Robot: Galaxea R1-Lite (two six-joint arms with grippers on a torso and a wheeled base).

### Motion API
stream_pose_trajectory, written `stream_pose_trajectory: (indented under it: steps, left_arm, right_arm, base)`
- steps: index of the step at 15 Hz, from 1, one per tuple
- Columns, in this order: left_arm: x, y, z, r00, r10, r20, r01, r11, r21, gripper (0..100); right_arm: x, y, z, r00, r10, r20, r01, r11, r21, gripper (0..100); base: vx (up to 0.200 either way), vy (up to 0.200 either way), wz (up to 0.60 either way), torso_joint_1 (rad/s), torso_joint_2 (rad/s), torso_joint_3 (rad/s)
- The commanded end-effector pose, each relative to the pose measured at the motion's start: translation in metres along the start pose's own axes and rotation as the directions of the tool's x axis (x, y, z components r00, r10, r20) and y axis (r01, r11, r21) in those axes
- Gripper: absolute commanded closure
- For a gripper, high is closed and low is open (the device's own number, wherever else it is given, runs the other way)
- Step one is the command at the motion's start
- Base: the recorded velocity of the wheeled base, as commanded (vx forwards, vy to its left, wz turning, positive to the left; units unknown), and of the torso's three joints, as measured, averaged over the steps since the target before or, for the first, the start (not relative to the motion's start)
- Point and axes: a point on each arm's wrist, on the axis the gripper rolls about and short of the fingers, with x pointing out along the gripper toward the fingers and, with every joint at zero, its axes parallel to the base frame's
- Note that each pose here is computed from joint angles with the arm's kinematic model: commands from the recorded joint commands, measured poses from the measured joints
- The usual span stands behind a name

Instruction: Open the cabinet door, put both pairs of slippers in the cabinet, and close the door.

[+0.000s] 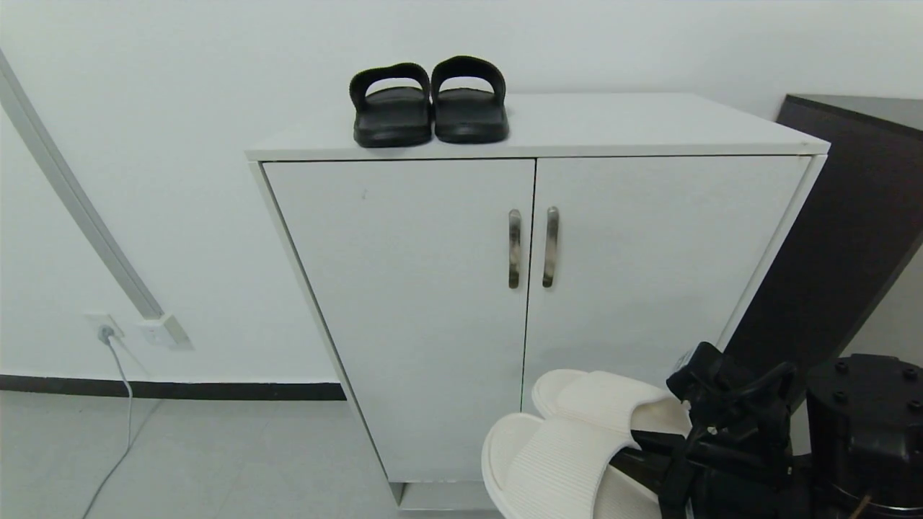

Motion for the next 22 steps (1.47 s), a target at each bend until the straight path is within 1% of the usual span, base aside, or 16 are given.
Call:
stream_pose_trajectory:
  steps: [1, 5, 7, 9, 10, 11, 12, 13, 14, 15, 17, 18, 19, 20, 21, 22]
  left_arm:
    - [0.000, 0.000, 0.000, 1.000, 0.000, -0.002, 0.000, 1.000, -0.001, 0]
    - [0.000, 0.000, 0.000, 1.000, 0.004, -0.001, -0.004, 1.000, 0.001, 0]
    - [0.000, 0.000, 0.002, 1.000, 0.000, 0.005, 0.000, 1.000, 0.002, 0]
    - [0.000, 0.000, 0.003, 1.000, 0.000, 0.008, 0.000, 1.000, 0.012, 0]
    - [-0.005, 0.000, 0.021, 0.998, 0.001, 0.062, -0.001, 1.000, -0.004, 0]
    - [-0.012, 0.000, 0.056, 0.994, -0.010, 0.111, 0.018, 0.997, -0.071, 0]
    - [-0.010, 0.000, 0.072, 0.995, -0.034, 0.095, 0.044, 0.994, -0.096, 0]
    - [-0.001, -0.002, 0.083, 0.993, -0.106, 0.044, 0.110, 0.990, -0.094, 0]
    - [0.020, -0.005, 0.095, 0.977, -0.207, -0.046, 0.201, 0.974, -0.105, 0]
    - [0.040, -0.007, 0.103, 0.961, -0.265, -0.074, 0.256, 0.960, -0.116, 0]
    - [0.070, -0.010, 0.114, 0.933, -0.353, -0.067, 0.343, 0.932, -0.120, 0]
    - [0.086, -0.014, 0.120, 0.898, -0.434, -0.066, 0.425, 0.897, -0.121, 0]
    - [0.100, -0.021, 0.129, 0.857, -0.513, -0.056, 0.503, 0.855, -0.124, 0]
    - [0.108, -0.028, 0.135, 0.825, -0.563, -0.052, 0.554, 0.823, -0.126, 0]
    - [0.124, -0.044, 0.147, 0.768, -0.637, -0.057, 0.628, 0.768, -0.120, 0]
    - [0.132, -0.061, 0.155, 0.734, -0.676, -0.067, 0.667, 0.735, -0.120, 0]
  right_arm:
    - [0.000, 0.000, 0.000, 1.000, 0.001, -0.001, -0.001, 1.000, 0.000, 100]
    - [-0.001, 0.001, -0.001, 1.000, 0.006, -0.002, -0.006, 1.000, -0.002, 100]
    - [-0.003, 0.001, -0.001, 1.000, 0.007, 0.003, -0.007, 1.000, -0.002, 100]
    - [-0.003, 0.001, -0.001, 1.000, 0.005, 0.012, -0.005, 1.000, -0.002, 100]
    - [-0.003, 0.001, -0.001, 1.000, 0.007, 0.018, -0.007, 1.000, -0.002, 100]
    - [-0.003, 0.001, -0.003, 1.000, 0.007, 0.015, -0.007, 1.000, -0.004, 100]
    - [-0.003, 0.001, -0.003, 1.000, 0.009, 0.015, -0.009, 1.000, -0.004, 100]
    - [-0.003, 0.001, -0.003, 1.000, 0.010, 0.014, -0.010, 1.000, -0.004, 100]
    - [-0.003, 0.001, -0.003, 1.000, 0.010, 0.012, -0.010, 1.000, -0.004, 100]
    - [-0.003, 0.001, -0.004, 1.000, 0.011, 0.009, -0.011, 1.000, -0.004, 100]
    - [-0.003, 0.001, -0.005, 1.000, 0.007, 0.006, -0.007, 1.000, -0.004, 100]
    - [-0.002, 0.001, -0.004, 1.000, 0.010, 0.008, -0.010, 1.000, -0.011, 100]
    - [-0.001, 0.002, -0.006, 1.000, 0.012, -0.002, -0.012, 1.000, -0.015, 100]
    - [0.000, 0.002, -0.007, 1.000, 0.014, -0.010, -0.014, 1.000, -0.015, 100]
    - [0.002, 0.002, -0.008, 1.000, 0.015, -0.016, -0.015, 1.000, -0.014, 100]
    - [0.002, 0.002, -0.008, 1.000, 0.014, -0.006, -0.014, 1.000, -0.014, 100]
  base:
    - [0.000, 0.000, 0.00, -0.046, 0.44, 0.378]
    - [0.000, 0.000, 0.00, -0.024, 0.39, 0.369]
    - [0.000, 0.000, 0.00, 0.005, 0.11, 0.112]
    - [0.000, 0.000, 0.00, -0.001, 0.03, 0.021]
    - [0.000, 0.000, 0.00, 0.000, 0.00, 0.000]
    - [0.000, 0.000, 0.00, 0.000, 0.00, 0.000]
    - [0.000, 0.000, 0.00, 0.000, 0.00, 0.000]
    - [0.000, 0.000, 0.00, 0.000, 0.00, 0.000]
    - [0.000, 0.000, 0.00, 0.000, 0.00, 0.000]
    - [0.000, 0.000, 0.00, 0.000, 0.00, 0.000]
    - [0.000, 0.000, 0.00, 0.000, 0.00, 0.000]
    - [0.000, 0.000, 0.00, 0.000, 0.00, 0.000]
    - [0.000, 0.000, 0.00, 0.000, 0.00, 0.000]
    - [0.000, 0.000, 0.00, 0.000, 0.00, 0.000]
    - [0.000, 0.000, 0.00, 0.000, 0.00, 0.000]
    - [0.000, 0.000, 0.00, 0.000, 0.00, 0.000]
